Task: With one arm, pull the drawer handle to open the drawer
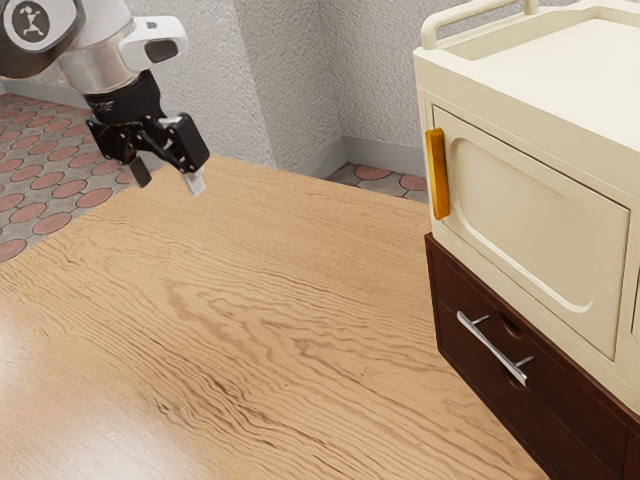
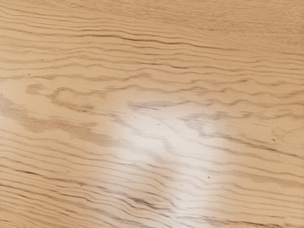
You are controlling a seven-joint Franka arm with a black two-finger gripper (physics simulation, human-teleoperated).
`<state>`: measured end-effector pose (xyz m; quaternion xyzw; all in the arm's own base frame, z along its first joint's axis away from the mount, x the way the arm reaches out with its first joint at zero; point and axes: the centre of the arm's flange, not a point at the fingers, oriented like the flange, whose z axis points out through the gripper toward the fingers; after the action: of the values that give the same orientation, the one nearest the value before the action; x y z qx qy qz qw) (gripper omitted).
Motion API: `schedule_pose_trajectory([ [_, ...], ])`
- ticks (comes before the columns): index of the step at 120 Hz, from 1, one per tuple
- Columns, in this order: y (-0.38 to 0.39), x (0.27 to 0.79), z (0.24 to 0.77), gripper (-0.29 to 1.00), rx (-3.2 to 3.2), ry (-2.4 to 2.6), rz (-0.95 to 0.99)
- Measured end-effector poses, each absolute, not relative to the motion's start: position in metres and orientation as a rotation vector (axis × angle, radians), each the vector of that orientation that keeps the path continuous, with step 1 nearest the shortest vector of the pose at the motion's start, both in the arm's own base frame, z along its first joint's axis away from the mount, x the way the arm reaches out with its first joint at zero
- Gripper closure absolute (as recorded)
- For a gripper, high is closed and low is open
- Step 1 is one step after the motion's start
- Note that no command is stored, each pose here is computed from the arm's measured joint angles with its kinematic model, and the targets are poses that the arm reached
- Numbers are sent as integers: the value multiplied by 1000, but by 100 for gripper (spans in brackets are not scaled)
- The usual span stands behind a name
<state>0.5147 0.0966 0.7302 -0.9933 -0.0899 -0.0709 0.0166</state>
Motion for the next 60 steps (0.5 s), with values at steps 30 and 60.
schedule_pose_trajectory([
  [30,121,510,730,3,-3078,-352,-216],
  [60,115,511,730,3,-3081,-335,-216],
])
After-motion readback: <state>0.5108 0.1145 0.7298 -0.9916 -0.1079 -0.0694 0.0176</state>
